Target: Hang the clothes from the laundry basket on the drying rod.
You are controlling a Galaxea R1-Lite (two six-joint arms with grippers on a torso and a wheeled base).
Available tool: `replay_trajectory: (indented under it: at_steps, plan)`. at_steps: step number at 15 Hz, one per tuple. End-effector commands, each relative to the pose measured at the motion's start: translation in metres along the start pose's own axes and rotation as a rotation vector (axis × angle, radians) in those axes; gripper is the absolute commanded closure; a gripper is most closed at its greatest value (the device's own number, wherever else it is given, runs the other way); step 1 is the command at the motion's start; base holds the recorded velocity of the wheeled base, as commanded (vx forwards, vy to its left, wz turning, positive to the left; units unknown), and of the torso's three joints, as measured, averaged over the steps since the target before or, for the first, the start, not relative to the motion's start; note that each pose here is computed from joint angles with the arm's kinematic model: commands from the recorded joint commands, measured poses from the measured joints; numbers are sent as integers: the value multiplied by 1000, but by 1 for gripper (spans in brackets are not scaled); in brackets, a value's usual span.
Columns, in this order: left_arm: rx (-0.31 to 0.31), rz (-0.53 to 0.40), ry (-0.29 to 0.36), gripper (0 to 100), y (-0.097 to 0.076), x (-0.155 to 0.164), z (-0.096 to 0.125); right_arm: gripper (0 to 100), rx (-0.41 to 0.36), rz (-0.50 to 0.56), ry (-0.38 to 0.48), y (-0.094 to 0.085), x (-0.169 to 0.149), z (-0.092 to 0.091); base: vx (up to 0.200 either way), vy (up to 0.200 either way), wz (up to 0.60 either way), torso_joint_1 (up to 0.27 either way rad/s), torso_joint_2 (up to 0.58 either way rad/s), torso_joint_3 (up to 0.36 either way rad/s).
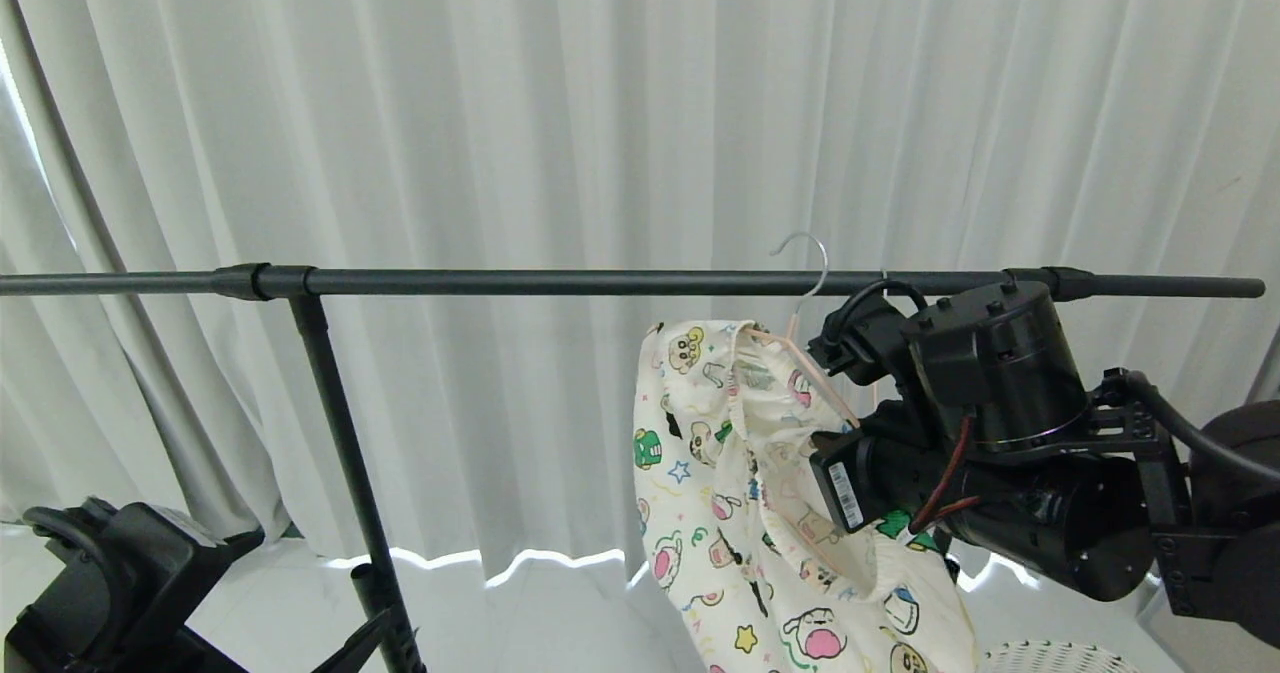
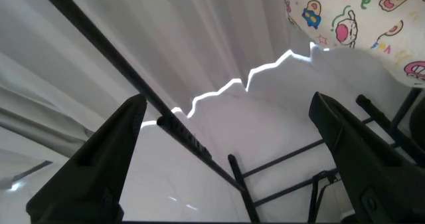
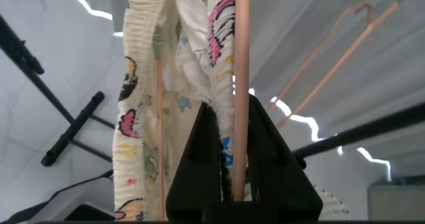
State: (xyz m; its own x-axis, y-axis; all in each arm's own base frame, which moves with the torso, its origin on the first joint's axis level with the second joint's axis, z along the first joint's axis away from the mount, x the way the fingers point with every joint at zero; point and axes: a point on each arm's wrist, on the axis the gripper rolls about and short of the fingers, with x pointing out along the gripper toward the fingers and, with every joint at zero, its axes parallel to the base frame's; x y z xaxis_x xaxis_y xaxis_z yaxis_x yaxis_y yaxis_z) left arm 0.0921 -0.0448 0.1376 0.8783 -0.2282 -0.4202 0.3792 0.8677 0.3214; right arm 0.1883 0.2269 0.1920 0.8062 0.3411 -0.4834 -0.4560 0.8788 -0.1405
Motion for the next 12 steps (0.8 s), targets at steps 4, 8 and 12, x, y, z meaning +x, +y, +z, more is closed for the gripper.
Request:
replay_trajectory:
  at_steps: [4, 8, 12]
  plan:
    - [21, -26, 94, 0, -6, 11, -11, 100, -2, -17, 21, -3, 7, -3, 0, 0, 0, 0, 0, 0]
    - [34, -53, 119, 0, -10, 10, -20, 100, -39, -66, 50, -20, 22, -5, 0, 0, 0, 0, 0, 0]
    - [-2, -55, 142, 0, -12, 7, -31, 100, -70, -72, 80, -38, 45, -5, 0, 0, 0, 0, 0, 0]
